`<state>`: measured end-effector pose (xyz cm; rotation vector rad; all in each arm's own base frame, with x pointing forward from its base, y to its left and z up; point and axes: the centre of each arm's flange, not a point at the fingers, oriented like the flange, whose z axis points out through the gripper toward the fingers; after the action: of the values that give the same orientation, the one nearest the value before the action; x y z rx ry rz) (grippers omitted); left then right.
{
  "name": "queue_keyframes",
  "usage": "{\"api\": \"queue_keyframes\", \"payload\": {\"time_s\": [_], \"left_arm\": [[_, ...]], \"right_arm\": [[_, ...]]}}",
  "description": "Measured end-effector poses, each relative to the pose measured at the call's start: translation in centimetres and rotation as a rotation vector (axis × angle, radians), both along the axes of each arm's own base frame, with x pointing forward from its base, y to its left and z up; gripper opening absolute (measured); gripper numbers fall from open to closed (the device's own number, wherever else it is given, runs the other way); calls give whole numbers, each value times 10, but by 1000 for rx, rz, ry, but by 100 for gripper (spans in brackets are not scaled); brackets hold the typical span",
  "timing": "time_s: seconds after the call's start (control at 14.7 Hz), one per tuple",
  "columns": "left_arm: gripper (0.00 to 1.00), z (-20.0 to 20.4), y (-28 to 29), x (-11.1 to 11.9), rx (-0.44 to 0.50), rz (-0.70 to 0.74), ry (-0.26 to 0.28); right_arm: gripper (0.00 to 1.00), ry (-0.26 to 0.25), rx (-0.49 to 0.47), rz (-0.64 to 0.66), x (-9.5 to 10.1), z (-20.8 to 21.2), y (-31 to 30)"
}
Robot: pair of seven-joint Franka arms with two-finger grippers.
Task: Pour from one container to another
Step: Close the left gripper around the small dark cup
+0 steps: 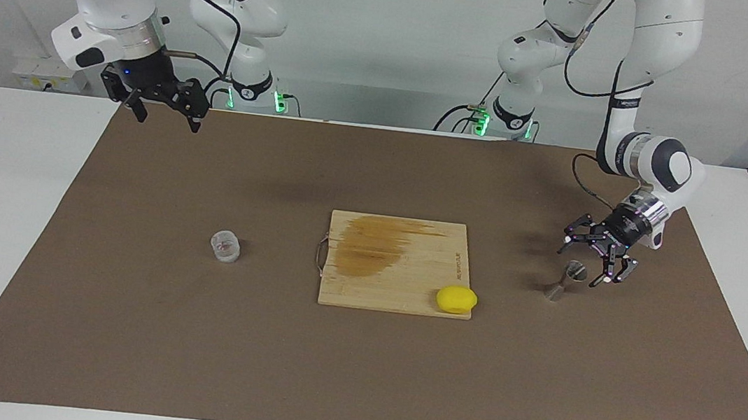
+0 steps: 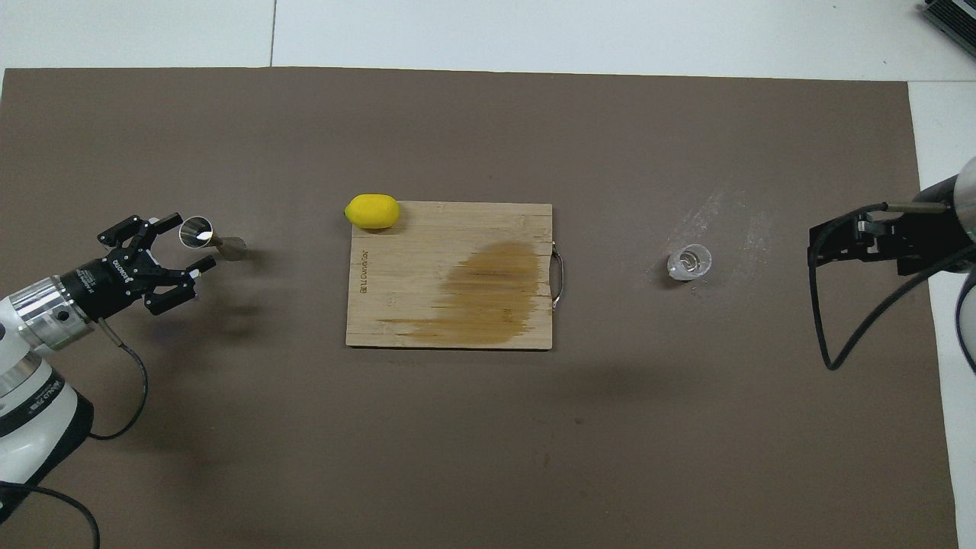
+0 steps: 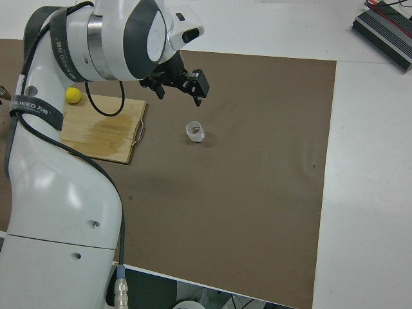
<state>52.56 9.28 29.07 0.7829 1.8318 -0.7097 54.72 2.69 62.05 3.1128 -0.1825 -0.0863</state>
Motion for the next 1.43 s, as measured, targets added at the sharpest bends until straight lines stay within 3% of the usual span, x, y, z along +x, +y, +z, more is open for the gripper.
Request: {"api": "queue_keyframes", "payload": {"time_s": [0.68,1.02,1.43], "left_arm": [[89,-2,-4,3,-11,44,-1],[75,-2,-8,4,-8,47,2],[72,-3,-7,4,-3,51,4]], "right_arm": [[100,0,0,0,0,0,0],[100,0,0,0,0,0,0],[100,0,0,0,0,0,0]]}}
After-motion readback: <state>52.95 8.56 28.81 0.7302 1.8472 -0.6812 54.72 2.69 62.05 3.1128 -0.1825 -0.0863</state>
